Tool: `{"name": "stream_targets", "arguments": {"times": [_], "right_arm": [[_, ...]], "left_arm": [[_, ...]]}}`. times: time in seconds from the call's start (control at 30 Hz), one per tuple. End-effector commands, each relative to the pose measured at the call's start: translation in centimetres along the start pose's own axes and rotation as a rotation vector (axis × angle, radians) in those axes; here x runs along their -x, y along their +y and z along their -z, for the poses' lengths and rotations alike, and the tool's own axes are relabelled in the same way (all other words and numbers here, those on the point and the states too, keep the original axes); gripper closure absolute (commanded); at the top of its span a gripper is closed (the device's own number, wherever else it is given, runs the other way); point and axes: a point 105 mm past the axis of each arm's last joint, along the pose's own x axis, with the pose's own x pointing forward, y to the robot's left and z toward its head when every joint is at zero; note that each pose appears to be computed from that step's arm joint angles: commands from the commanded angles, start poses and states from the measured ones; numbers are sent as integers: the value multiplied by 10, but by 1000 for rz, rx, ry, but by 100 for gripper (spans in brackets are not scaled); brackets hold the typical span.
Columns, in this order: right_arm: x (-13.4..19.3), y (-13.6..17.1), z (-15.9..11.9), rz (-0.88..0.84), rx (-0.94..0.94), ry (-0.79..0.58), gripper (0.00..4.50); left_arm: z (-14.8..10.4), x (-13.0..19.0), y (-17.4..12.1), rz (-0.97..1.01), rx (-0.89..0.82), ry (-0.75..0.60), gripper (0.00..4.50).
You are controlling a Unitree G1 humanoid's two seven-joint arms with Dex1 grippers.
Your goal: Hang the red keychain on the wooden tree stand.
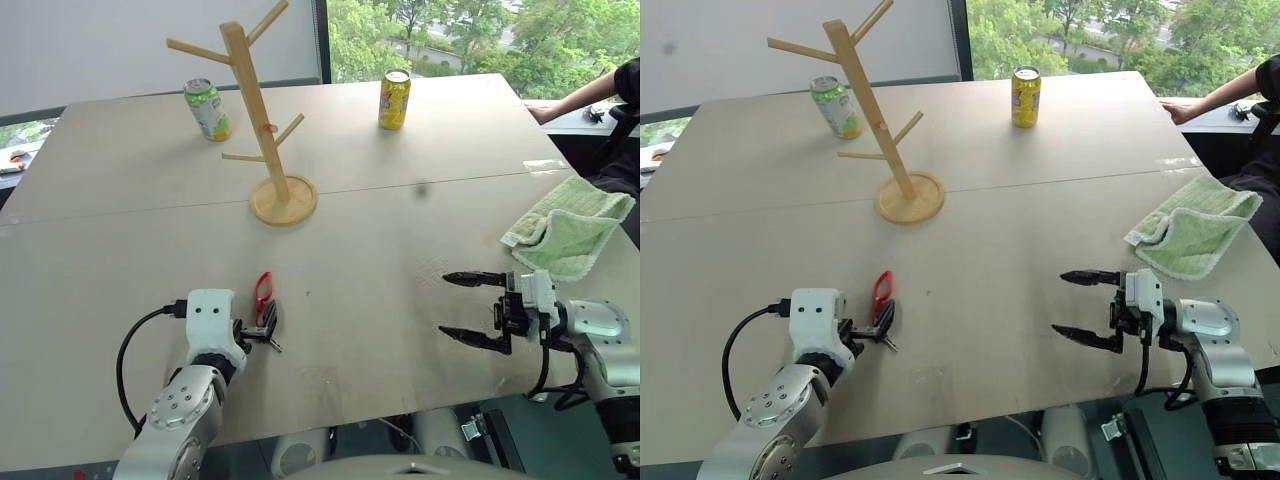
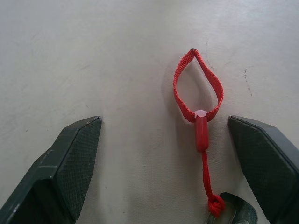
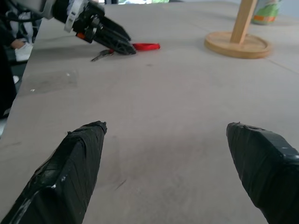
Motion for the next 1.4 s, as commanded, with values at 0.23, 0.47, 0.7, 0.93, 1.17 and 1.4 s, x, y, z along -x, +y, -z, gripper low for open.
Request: {"name": "stream_targets", "arguments": {"times": [0.23,0.47,0.7,0.93,1.17,1.4], "right_arm": [[1,-3,-5,-10,39,-16,3],[-4,-5,-10,13,18,-50,0],[-5,-6,-11,20,21,-53,0],[-12,-12,-29,35,54,-104,0],[-20,-42,-85,95,132,-222,0],[-28,-71,-139,106,210,-296,0]], "left_arm": [[4,0,2,-7,-21,25,26],[-4,0,0,5,-48,-1,282],[-5,1,-2,13,-52,2,444],[-15,-1,3,-23,-35,-79,444],[-75,8,15,-87,-126,-459,444],[-140,-8,-12,-54,-240,-766,444]]}}
